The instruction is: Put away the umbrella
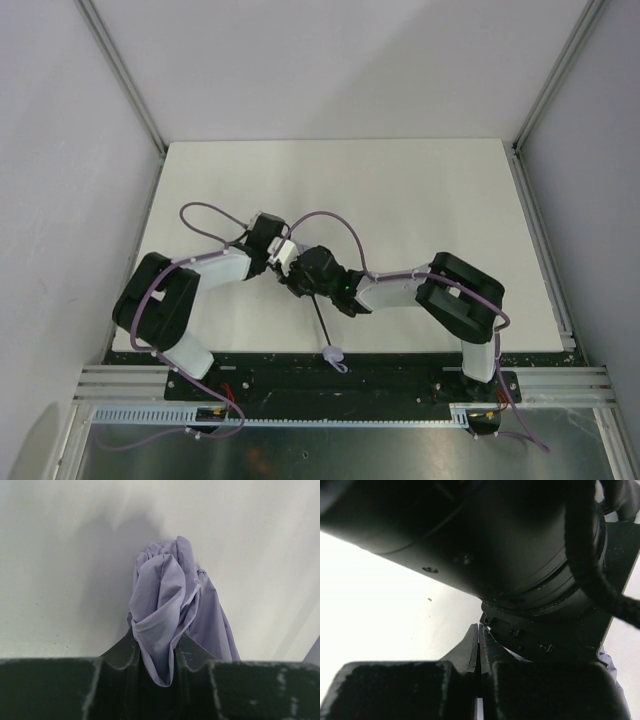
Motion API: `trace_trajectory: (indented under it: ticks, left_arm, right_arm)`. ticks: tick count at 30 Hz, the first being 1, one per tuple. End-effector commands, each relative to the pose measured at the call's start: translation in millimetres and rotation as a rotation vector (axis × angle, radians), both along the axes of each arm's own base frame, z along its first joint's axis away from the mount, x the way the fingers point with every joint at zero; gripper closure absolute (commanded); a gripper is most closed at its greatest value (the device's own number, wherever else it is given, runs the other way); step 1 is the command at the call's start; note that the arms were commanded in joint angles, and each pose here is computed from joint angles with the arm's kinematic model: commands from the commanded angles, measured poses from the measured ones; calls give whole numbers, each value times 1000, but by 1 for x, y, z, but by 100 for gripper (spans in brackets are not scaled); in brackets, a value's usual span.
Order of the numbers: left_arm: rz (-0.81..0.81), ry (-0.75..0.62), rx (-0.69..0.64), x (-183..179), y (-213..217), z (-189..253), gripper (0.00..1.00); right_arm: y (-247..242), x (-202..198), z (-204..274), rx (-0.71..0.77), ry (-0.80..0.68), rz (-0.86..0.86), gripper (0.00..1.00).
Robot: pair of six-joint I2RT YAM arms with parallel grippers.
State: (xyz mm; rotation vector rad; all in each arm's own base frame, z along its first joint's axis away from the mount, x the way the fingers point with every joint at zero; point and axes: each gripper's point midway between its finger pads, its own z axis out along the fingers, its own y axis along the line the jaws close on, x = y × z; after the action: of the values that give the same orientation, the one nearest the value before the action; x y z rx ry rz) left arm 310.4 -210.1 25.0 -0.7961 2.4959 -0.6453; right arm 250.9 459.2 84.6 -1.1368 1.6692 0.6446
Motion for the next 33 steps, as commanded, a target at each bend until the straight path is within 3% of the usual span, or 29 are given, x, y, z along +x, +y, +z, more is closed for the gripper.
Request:
trace_trajectory:
  ticks: [1, 5, 9, 16, 24, 33]
  left_arm:
    - [-146, 441, 318, -121, 56, -61, 100]
    - [-175, 467, 278, -128, 52, -52, 100]
    - [-192, 442, 248, -127, 48, -37, 100]
    - [-141, 463, 210, -117, 53, -36, 100]
    - [-70, 451, 142, -102, 45, -27, 100]
    - [-42, 427, 128, -92, 41, -28, 98]
  right_arm:
    - [-2, 47, 9, -89, -279, -171, 100]
    - [-13, 49, -3, -163, -289, -156, 100]
    - [-32, 59, -28, -187, -201, -130, 100]
    - [-49, 48, -31, -1, -35, -158, 100]
    - [-66, 58, -28, 139, 48, -212, 100]
    - [-81, 61, -55, 210, 225, -225, 100]
